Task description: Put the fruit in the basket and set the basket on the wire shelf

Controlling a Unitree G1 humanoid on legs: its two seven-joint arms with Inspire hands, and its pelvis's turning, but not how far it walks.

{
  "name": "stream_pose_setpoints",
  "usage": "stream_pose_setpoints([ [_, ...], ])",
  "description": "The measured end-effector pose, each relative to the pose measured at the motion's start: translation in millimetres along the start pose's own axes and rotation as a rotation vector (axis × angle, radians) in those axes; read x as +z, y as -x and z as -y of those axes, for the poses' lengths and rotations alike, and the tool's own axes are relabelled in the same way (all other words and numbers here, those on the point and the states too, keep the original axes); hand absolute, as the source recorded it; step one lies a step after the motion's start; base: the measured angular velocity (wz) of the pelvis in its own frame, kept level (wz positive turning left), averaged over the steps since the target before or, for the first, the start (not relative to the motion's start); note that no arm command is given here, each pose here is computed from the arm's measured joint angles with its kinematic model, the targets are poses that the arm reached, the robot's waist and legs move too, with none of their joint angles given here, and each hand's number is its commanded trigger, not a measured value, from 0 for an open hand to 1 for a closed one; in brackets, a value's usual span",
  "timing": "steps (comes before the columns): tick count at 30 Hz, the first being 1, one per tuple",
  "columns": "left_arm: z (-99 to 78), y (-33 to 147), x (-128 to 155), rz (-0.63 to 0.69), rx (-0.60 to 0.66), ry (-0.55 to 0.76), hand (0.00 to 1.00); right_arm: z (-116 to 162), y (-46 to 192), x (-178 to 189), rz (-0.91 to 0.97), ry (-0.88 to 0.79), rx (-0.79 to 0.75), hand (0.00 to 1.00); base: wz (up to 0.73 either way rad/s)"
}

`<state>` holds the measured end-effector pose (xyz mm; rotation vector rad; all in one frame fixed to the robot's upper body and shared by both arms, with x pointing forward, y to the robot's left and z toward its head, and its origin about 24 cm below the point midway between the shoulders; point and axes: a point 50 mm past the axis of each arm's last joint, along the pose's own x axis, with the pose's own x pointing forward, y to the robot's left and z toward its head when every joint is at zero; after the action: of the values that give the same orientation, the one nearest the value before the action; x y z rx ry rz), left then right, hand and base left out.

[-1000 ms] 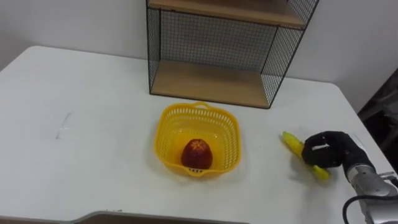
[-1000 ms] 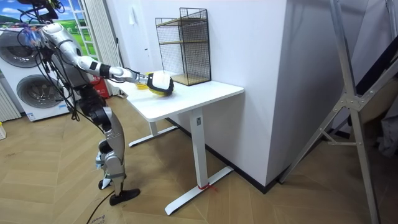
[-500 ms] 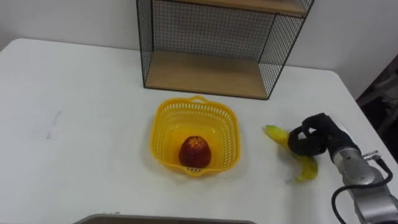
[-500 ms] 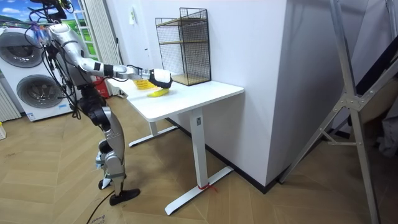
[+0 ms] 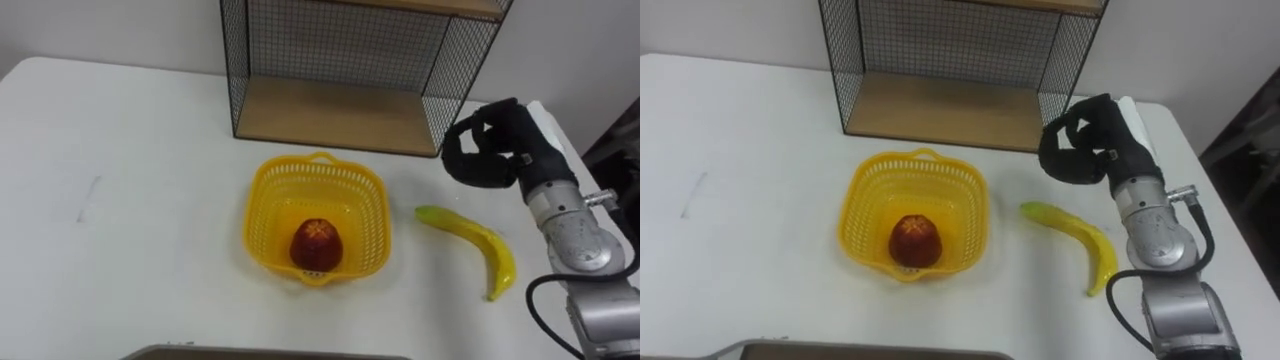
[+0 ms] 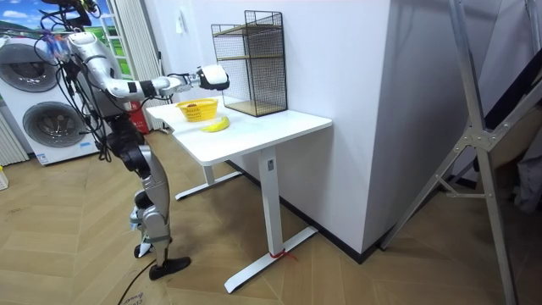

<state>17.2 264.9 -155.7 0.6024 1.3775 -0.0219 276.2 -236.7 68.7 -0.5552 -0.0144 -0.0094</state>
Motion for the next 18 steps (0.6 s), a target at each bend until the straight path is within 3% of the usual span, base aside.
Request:
stream_pose_setpoints([
  [1, 0.2, 0.0, -0.3, -0.002, -0.001, 0.0, 0.0, 0.2, -0.1, 1.4, 0.006, 0.0, -0.001, 0.97, 0.0],
  [2, 0.7, 0.0, -1.3, -0.006, -0.003, 0.001, 0.0, 0.8, -0.2, 4.4, 0.019, -0.001, -0.003, 0.7, 0.0],
  [3, 1.2, 0.1, -2.1, -0.008, -0.004, 0.001, 0.0, 1.5, -0.3, 8.0, 0.034, -0.003, -0.006, 0.03, 0.0],
  [11, 2.3, 0.1, -1.0, -0.005, -0.008, 0.003, 0.0, 4.2, 0.0, 27.5, 0.118, -0.004, -0.016, 0.0, 0.0],
  [18, 2.8, 0.2, -1.1, -0.005, -0.009, 0.005, 0.0, 1.3, 5.4, 16.4, 0.075, -0.003, -0.006, 0.0, 0.0],
])
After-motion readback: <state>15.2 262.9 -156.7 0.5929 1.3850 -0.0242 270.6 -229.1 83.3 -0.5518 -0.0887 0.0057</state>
